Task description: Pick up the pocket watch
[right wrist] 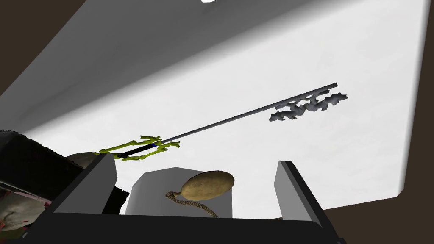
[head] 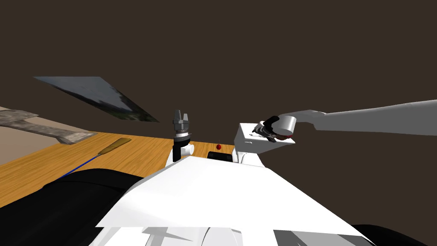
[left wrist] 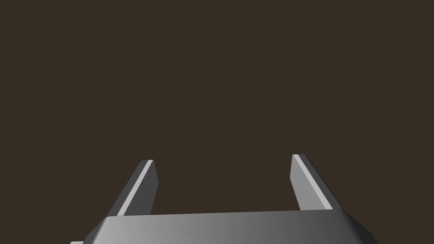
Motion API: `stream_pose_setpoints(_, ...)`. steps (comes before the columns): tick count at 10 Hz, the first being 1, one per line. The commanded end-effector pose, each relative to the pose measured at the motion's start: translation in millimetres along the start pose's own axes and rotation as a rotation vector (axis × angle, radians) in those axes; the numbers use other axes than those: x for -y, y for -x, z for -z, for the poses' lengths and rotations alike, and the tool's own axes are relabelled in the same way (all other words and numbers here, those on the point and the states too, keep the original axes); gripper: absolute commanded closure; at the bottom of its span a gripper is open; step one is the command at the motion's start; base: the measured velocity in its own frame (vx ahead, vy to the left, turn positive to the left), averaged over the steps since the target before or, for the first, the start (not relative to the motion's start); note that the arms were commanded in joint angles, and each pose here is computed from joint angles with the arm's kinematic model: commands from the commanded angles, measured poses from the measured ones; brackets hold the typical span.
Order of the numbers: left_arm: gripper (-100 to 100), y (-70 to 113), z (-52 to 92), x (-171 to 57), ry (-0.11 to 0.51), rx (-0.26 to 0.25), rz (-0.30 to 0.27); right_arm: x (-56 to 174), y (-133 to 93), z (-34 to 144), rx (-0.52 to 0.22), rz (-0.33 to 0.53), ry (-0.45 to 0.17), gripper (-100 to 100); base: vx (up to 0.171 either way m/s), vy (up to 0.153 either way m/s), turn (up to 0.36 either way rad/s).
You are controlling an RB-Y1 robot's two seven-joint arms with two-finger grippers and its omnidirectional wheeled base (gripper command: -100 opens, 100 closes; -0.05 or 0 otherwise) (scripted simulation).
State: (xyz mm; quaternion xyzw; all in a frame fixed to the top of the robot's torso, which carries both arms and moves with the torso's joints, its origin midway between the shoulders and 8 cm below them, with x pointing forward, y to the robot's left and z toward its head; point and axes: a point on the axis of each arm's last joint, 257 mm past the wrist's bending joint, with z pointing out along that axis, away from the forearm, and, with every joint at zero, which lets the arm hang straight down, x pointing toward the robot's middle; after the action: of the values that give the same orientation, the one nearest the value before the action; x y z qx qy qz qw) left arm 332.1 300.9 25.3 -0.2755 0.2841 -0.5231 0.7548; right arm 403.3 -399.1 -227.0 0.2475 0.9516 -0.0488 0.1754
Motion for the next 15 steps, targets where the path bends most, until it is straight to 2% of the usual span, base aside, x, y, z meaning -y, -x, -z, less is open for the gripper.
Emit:
stream_pose_setpoints(1, 0, 0.0, 0.0, 0.0, 0.0, 0.0, 0.0, -2.1, 0.3, -0.9, -0.003, 0.008, -0.02, -100, 0.04, -0.035, 0.037)
stream_pose_setpoints(2, 0, 0.0, 0.0, 0.0, 0.0, 0.0, 0.0, -1.6, 0.3, -0.6, -0.002, 0.005, -0.012, -100, 0.019, -0.014, 0.009)
stream_pose_setpoints(3, 0, 0.0, 0.0, 0.0, 0.0, 0.0, 0.0, -1.6, 0.4, -0.6, -0.002, 0.006, -0.014, 0, 0.0, 0.0, 0.0)
stream_pose_setpoints(4, 0, 0.0, 0.0, 0.0, 0.0, 0.0, 0.0, 11.2, 0.3, -11.6, 0.001, -0.003, -0.016, -100, 0.013, 0.032, 0.068)
stream_pose_setpoints(6, 0, 0.0, 0.0, 0.0, 0.0, 0.0, 0.0, 21.9, -0.4, -20.1, 0.003, -0.009, -0.018, -100, 0.017, 0.039, 0.036)
stream_pose_setpoints(7, 0, 0.0, 0.0, 0.0, 0.0, 0.0, 0.0, 16.4, 0.9, -16.7, 0.003, -0.005, -0.019, -100, 0.005, 0.017, -0.001)
stream_pose_setpoints(8, 0, 0.0, 0.0, 0.0, 0.0, 0.0, 0.0, 16.8, 1.5, -17.1, 0.004, -0.007, -0.018, 100, 0.0, 0.0, 0.0)
stream_pose_setpoints(12, 0, 0.0, 0.0, 0.0, 0.0, 0.0, 0.0, 16.8, 1.5, -17.0, 0.004, -0.007, -0.018, 100, 0.0, 0.0, 0.0)
stream_pose_setpoints(13, 0, 0.0, 0.0, 0.0, 0.0, 0.0, 0.0, 16.8, 1.4, -17.0, 0.004, -0.007, -0.018, 0, 0.0, 0.0, 0.0)
stream_pose_setpoints(14, 0, 0.0, 0.0, 0.0, 0.0, 0.0, 0.0, 6.0, 0.4, -7.2, 0.0, 0.0, -0.015, 100, -0.014, -0.03, -0.054)
stream_pose_setpoints(15, 0, 0.0, 0.0, 0.0, 0.0, 0.0, 0.0, 3.5, 0.5, -5.0, -0.001, 0.002, -0.014, 100, -0.016, -0.045, -0.041)
